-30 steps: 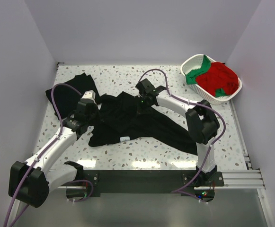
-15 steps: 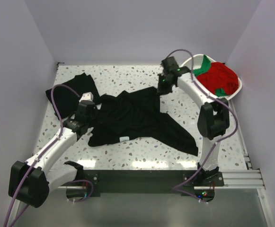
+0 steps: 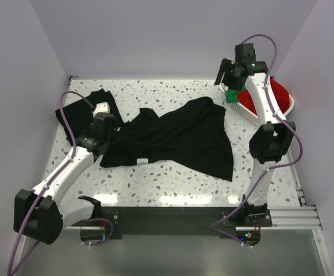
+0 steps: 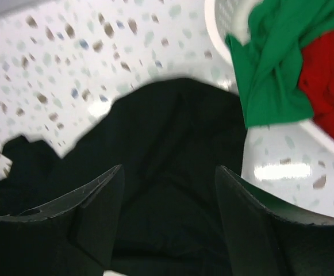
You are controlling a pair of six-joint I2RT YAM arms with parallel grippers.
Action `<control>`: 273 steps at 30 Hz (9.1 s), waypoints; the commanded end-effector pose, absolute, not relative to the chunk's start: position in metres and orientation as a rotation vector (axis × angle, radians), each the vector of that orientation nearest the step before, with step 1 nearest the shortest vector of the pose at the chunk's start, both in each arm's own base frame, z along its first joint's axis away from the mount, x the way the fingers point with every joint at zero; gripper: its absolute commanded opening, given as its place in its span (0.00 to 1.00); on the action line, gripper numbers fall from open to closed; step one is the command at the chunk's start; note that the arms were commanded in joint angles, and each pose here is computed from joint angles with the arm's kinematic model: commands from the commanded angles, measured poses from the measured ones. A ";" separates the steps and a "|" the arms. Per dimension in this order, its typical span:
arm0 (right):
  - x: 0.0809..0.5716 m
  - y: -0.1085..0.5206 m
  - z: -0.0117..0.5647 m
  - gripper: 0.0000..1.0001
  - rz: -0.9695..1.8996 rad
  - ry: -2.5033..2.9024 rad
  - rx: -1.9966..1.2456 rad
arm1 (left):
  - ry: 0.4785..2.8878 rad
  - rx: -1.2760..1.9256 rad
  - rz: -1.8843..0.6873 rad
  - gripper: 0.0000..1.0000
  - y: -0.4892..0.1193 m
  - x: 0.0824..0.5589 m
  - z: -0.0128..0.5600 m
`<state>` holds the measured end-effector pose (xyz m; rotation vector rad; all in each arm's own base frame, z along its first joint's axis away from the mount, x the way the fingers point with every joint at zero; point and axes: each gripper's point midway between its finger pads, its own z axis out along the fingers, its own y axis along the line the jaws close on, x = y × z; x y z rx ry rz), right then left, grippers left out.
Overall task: Fold and stack the t-shirts
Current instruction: Flatten the tshirt out, then fold the tshirt
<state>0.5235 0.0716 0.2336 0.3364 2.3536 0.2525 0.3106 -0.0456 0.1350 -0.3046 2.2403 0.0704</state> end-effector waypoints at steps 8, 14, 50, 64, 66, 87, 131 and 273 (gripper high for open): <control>0.342 0.064 0.157 0.69 0.244 2.604 0.341 | 2.214 -0.238 0.001 0.00 -0.057 0.324 0.143; 0.256 0.055 0.101 0.69 0.204 2.744 0.465 | 2.229 -0.247 -0.036 0.00 -0.063 0.325 0.135; 0.190 0.033 0.019 0.57 0.047 2.807 0.799 | 2.276 -0.273 -0.104 0.00 -0.075 0.326 0.113; 0.185 0.040 -0.004 0.46 0.093 2.846 0.866 | 2.273 -0.269 -0.106 0.00 -0.074 0.323 0.115; 0.186 0.044 -0.004 0.42 0.125 2.851 0.864 | 2.272 -0.272 -0.110 0.00 -0.075 0.323 0.115; 0.234 0.042 0.125 0.00 0.215 2.614 0.731 | 2.115 -0.296 -0.203 0.00 -0.083 0.343 0.200; 0.246 0.002 0.464 0.00 0.252 1.694 0.564 | 1.443 -0.230 -0.353 0.00 -0.068 0.315 0.519; 0.322 0.086 0.092 0.84 0.293 2.652 0.494 | 2.176 0.135 -0.445 0.85 -0.252 0.528 0.188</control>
